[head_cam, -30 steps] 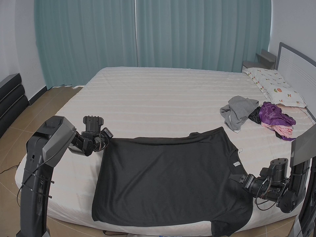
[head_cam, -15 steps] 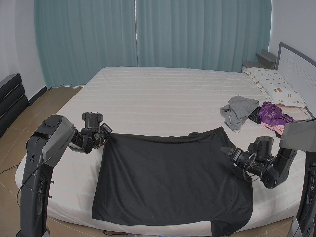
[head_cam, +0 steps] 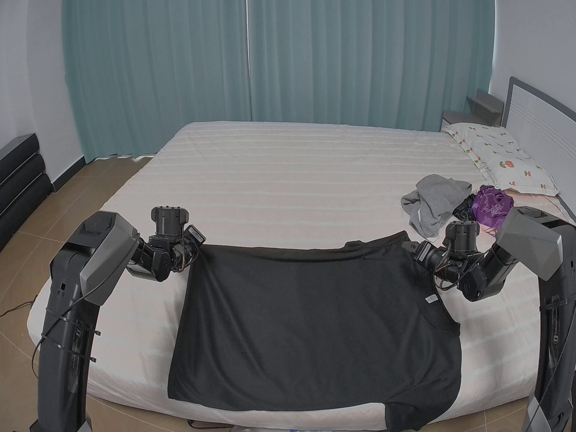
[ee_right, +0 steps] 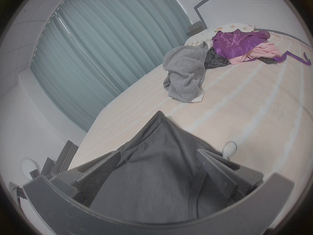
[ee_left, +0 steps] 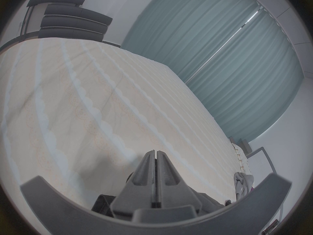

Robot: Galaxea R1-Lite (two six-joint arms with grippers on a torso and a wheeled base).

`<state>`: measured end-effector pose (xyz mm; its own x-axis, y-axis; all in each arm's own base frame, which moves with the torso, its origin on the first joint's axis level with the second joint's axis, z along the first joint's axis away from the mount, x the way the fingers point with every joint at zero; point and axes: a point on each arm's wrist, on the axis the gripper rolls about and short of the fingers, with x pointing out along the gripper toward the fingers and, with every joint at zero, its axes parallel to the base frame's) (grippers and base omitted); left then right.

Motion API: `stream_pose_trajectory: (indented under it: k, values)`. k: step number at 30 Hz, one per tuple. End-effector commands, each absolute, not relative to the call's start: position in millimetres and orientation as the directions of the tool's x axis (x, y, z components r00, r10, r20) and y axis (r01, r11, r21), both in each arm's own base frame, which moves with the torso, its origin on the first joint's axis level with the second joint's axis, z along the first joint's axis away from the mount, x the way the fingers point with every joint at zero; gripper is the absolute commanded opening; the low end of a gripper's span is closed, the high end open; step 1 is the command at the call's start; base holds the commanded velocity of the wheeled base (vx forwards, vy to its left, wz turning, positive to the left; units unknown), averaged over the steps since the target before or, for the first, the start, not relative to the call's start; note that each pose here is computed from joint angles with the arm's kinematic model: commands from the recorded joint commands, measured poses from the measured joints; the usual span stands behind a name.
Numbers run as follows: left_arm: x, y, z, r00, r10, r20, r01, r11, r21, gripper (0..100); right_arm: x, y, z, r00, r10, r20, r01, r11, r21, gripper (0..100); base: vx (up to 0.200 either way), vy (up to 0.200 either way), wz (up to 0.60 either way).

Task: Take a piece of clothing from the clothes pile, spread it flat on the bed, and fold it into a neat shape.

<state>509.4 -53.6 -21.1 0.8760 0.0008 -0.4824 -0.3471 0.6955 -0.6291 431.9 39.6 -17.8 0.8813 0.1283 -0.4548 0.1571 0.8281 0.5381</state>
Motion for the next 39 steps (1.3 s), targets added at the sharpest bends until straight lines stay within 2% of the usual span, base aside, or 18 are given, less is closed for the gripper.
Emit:
stream_pose_trajectory:
  k: [1,7,15,23,24,33,39]
  values:
    - [510,-55,-29,0.875,0.000,-0.484,-0.347,0.697,-0.628,0,450,31,-37,0.879,0.100,-0.466,0.183,0.832,0.524,100,0.000,0.000,0.00]
    - [510,-55,-31,0.873,0.000,-0.488,-0.350,0.698,-0.625,0,467,29,-43,0.882,0.091,-0.462,0.168,0.856,0.489,100,0.000,0.000,0.00]
    - [510,-55,-31,0.871,-0.001,-0.491,-0.351,0.698,-0.624,0,488,31,-48,0.907,0.089,-0.412,0.144,0.853,0.502,100,0.000,0.000,0.00]
    - [509,-56,-33,0.867,-0.002,-0.499,-0.355,0.701,-0.619,0,493,35,-57,0.907,0.084,-0.414,0.148,0.854,0.499,100,0.000,0.000,0.00]
    - [509,-56,-32,0.868,-0.002,-0.497,-0.354,0.700,-0.620,0,494,35,-58,0.907,0.084,-0.412,0.148,0.854,0.500,0,0.000,0.000,0.00]
    - [508,-59,-34,0.865,-0.007,-0.503,-0.352,0.705,-0.615,0,498,28,-50,0.923,0.065,-0.380,0.161,0.830,0.533,0,0.000,0.000,0.00]
    - [511,-59,-30,0.877,-0.007,-0.481,-0.338,0.703,-0.625,0,508,20,-36,0.950,-0.002,-0.313,0.179,0.824,0.537,0,0.000,0.000,0.00]
